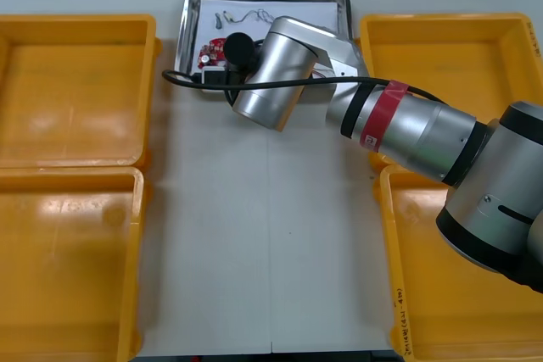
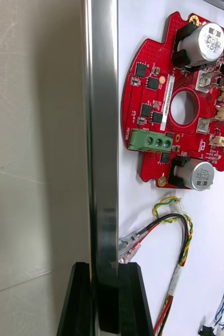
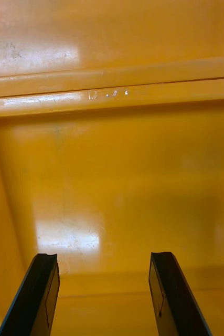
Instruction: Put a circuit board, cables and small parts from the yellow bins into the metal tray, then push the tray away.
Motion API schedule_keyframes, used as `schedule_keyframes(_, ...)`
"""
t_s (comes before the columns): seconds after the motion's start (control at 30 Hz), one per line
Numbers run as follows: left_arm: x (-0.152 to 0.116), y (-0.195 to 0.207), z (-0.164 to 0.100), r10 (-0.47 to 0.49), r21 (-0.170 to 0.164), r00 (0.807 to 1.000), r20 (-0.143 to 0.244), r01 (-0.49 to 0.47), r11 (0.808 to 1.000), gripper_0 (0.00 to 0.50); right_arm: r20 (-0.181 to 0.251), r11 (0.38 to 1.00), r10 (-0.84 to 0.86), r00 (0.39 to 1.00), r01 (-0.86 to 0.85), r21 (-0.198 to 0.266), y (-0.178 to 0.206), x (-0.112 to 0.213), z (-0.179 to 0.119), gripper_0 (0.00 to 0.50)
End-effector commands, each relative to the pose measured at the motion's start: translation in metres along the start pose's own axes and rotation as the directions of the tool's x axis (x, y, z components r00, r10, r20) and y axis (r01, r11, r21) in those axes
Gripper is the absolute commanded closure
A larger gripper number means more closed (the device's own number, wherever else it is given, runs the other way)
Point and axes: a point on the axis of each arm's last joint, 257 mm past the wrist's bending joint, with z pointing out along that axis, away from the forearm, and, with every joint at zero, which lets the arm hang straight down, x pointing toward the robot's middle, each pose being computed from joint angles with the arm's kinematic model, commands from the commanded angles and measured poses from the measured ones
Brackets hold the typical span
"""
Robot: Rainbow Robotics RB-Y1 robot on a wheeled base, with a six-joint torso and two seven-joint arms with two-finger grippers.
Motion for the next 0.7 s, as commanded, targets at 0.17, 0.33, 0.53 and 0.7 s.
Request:
schedule_keyframes(0.17, 0.0133, -0.0028, 0.0045, -0.077, -0.004, 0.997, -0.028, 0.077, 0.997, 0.0, 0.062, 0.997, -0.008, 0.998, 0.003, 0.075, -0.0405, -0.031, -0.0159, 0.5)
schedule_keyframes(0.33, 0.0133, -0.0028, 0.0045, -0.077, -0.004, 0.997, -0.028, 0.077, 0.997, 0.0, 0.072, 0.997, -0.005, 0.997, -0.001, 0.082, -0.0422, -0.0311, -0.0132, 0.5)
schedule_keyframes(0.53, 0.0133, -0.0028, 0.0045, -0.077, -0.004, 0.997, -0.028, 0.077, 0.997, 0.0, 0.077, 0.997, -0.006, 0.997, -0.001, 0.081, -0.0421, -0.0324, -0.0133, 0.5)
schedule_keyframes(0.7, 0.0133, -0.0028, 0.0045, -0.077, -0.004, 0.997, -0.028, 0.077, 0.997, 0.0, 0.084, 0.993, -0.059, 0.995, 0.05, 0.107, -0.0368, -0.0376, -0.0097, 0.5)
